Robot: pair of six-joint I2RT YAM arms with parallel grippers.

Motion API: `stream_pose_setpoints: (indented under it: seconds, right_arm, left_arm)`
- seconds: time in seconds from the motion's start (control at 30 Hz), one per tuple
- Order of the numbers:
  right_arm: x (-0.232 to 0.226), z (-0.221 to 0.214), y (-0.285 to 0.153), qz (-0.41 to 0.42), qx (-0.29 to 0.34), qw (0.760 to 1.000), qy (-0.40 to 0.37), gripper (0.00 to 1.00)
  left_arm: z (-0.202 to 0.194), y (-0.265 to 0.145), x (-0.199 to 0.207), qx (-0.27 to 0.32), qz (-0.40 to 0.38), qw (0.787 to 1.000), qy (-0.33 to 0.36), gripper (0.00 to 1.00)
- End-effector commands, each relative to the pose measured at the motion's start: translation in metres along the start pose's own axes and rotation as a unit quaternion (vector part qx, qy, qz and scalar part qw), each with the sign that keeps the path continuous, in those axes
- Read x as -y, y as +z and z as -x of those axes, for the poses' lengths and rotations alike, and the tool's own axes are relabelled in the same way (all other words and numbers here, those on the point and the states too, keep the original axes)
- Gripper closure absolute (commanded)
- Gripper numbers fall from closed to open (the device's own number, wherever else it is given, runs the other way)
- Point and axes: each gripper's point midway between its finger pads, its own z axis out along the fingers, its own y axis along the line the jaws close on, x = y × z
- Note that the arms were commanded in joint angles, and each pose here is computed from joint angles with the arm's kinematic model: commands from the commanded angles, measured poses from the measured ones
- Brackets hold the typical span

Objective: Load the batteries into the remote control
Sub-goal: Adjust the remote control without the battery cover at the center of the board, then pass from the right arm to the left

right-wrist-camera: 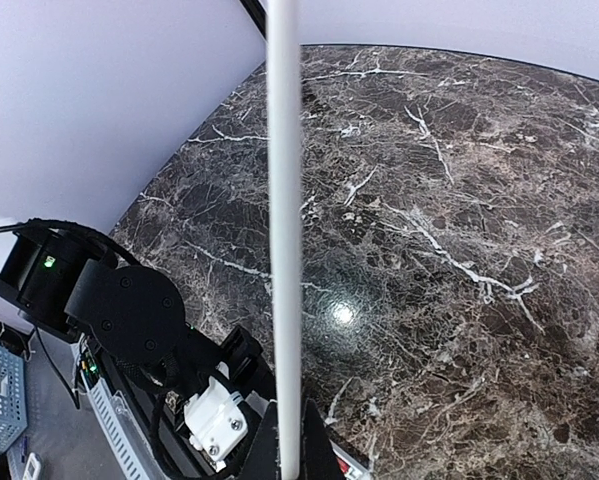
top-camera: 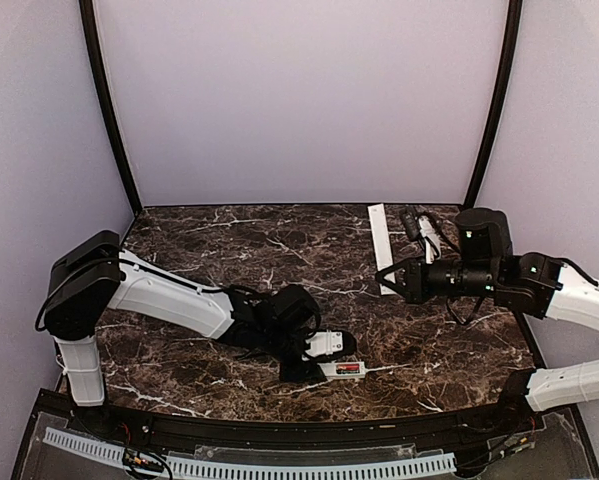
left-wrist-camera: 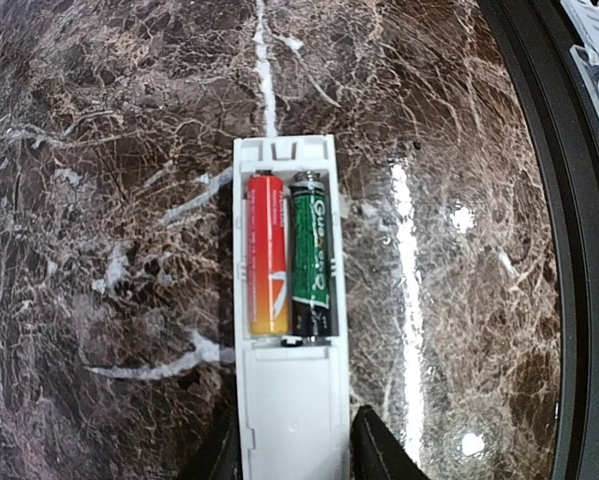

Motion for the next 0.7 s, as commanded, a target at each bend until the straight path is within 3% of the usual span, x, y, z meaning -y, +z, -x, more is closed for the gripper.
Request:
stream_pose_setpoints:
  seconds: [0.0, 0.17, 0.33, 0.5, 0.57, 0.67]
  right_arm:
    - [-0.008, 0.01, -0.002, 0.014, 0.009, 1.0, -0.018, 1.0]
    - [-0.022, 0.019, -0.002, 0.041, 0.015, 0.998, -0.05, 1.0]
    - [-0.04, 0.03, 0.001, 0.052, 0.028, 0.993, -0.103, 1.0]
    - [-0.07, 0.043, 0.009, 0.058, 0.064, 0.983, -0.164, 1.0]
    - [-0.081, 0.05, 0.013, 0.061, 0.083, 0.979, -0.178, 1.0]
    - [-0.096, 0.058, 0.022, 0.059, 0.106, 0.973, -0.194, 1.0]
  left_arm:
    - [-0.003, -0.01, 0.005, -0.002, -0.002, 1.0, 0.022, 0.58]
    - [0.045, -0.055, -0.008, 0.101, 0.057, 0.993, 0.004, 0.42]
    - [0.095, -0.132, -0.02, 0.23, 0.113, 0.965, -0.062, 0.28]
    - [0.13, -0.236, -0.037, 0.372, 0.162, 0.894, -0.191, 0.11]
    - [0.133, -0.267, -0.046, 0.414, 0.182, 0.861, -0.234, 0.08]
    - [0.14, -0.291, -0.051, 0.45, 0.189, 0.832, -0.265, 0.08]
